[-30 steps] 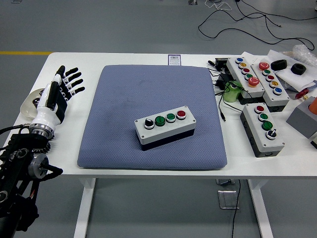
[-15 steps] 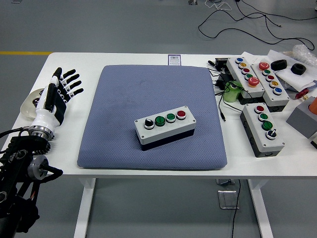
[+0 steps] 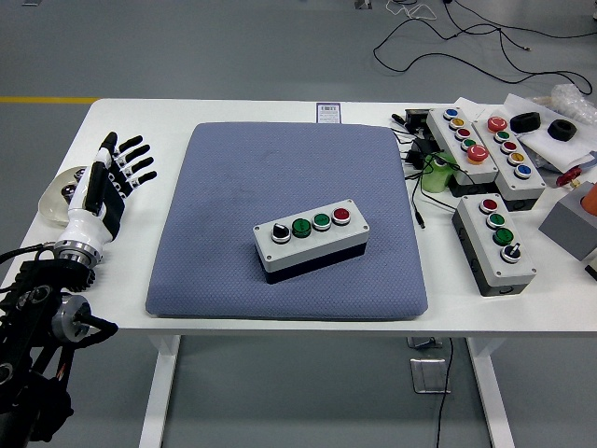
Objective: Pick up the button,place it on the desk,press the button,press the button
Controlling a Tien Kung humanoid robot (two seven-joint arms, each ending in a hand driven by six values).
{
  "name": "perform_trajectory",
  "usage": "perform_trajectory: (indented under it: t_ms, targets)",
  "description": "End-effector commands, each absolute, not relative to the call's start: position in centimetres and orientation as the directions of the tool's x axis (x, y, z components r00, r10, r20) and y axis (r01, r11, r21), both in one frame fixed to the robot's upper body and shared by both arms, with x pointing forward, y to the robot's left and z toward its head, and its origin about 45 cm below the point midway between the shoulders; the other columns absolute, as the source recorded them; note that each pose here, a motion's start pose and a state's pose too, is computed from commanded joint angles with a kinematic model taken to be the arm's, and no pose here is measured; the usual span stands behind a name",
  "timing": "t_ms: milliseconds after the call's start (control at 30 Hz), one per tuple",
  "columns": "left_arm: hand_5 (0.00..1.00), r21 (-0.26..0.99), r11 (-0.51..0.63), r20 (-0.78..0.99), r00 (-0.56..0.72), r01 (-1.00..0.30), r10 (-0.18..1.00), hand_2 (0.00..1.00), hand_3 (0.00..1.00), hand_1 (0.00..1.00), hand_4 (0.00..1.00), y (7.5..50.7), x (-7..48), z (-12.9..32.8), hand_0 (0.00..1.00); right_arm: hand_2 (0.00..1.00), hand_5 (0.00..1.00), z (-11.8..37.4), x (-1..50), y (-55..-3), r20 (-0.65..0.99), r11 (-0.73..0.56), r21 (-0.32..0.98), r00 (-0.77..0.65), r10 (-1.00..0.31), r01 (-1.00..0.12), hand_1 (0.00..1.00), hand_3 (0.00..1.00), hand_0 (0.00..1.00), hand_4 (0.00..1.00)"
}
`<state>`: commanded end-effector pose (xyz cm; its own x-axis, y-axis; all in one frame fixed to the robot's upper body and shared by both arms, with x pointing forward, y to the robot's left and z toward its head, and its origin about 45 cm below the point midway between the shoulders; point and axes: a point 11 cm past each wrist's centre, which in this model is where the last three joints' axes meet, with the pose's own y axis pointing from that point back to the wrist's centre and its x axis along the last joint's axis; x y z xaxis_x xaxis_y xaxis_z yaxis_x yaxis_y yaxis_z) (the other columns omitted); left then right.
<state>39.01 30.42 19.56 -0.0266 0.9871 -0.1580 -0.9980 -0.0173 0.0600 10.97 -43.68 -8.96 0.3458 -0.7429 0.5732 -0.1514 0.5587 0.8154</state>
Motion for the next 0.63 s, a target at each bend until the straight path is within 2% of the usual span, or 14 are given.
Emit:
perform_trajectory:
  t_ms: [633]
  targets:
    - [0.998,0.063,-0.008,-0.149,-0.017,-0.998,0.989,0.792,0.773,0.768,0.644,30.28,39.05,19.93,0.692,0.682,0.171,-8.87,11.37,-43.67,0.576,0.558,0.814,0.340,-0.743,-0.159,0.648,0.627,0.672,0.308]
